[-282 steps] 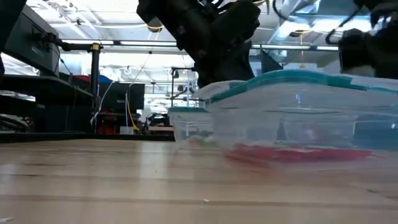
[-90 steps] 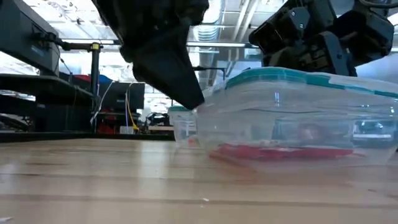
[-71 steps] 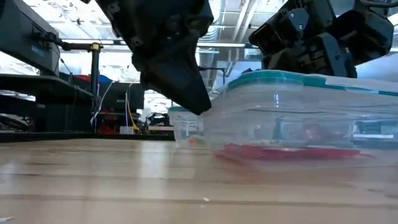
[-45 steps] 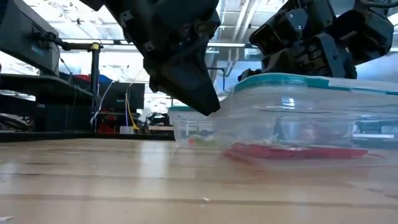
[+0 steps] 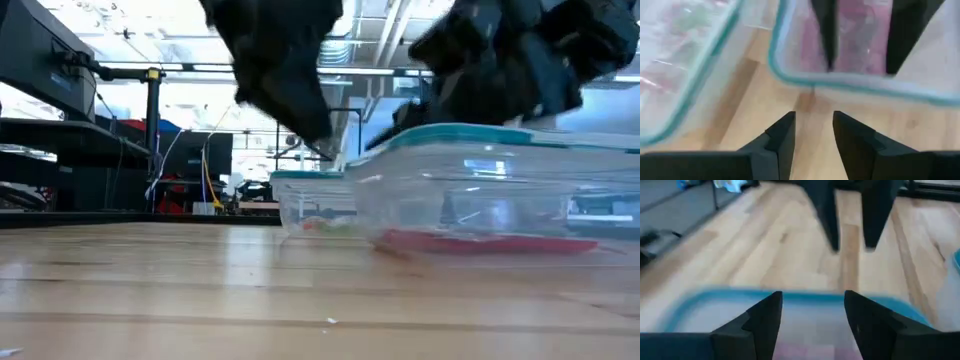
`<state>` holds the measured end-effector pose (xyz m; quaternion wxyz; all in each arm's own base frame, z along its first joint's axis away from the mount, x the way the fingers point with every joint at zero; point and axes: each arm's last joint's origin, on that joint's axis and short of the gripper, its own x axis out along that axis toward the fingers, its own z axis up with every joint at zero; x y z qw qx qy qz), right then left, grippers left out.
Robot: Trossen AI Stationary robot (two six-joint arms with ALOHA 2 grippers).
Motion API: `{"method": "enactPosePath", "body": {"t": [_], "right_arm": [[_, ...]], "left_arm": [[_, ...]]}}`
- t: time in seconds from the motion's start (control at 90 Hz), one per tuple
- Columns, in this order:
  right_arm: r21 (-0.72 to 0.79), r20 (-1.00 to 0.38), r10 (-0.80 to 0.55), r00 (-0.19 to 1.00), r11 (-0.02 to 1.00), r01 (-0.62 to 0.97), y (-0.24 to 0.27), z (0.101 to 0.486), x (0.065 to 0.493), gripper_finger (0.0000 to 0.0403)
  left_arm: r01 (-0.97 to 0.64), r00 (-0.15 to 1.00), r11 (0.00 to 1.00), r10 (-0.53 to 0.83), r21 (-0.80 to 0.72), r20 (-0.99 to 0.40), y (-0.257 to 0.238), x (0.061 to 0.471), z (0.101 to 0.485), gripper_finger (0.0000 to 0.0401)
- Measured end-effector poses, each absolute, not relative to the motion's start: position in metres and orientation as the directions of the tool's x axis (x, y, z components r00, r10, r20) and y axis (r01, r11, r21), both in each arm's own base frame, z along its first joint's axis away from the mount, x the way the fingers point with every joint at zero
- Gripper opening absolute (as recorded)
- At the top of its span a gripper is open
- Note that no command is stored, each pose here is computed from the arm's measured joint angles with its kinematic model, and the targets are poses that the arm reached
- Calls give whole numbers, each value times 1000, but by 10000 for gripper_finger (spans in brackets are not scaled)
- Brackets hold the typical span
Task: Sort candy
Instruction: Close the top left transparent bin
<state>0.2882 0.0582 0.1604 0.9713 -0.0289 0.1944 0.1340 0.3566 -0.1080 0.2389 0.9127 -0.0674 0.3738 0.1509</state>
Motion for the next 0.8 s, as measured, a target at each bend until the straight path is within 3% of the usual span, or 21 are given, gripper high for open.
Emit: {"method": "enactPosePath", "body": {"t": [0.244,0.389,0.578,0.722,0.8], "right_arm": [[275,-592,220,775,959,-63,60,195,244,202],[175,-680,101,726,984,26,72,195,222,202],[30,-682,-17,731,998,51,76,195,215,202],[12,-664,-26,747,999,45,74,200,214,202],[16,-656,-26,755,999,49,71,205,210,202]], "left_arm": [[-394,724,905,415,164,-551,-68,359,273,118],[-271,796,962,248,42,-552,-49,387,256,118],[-48,937,991,0,-127,-350,-62,423,241,118],[-49,870,980,-52,-193,-490,-77,430,192,118],[-90,821,970,-55,-224,-568,-83,425,183,118]]}}
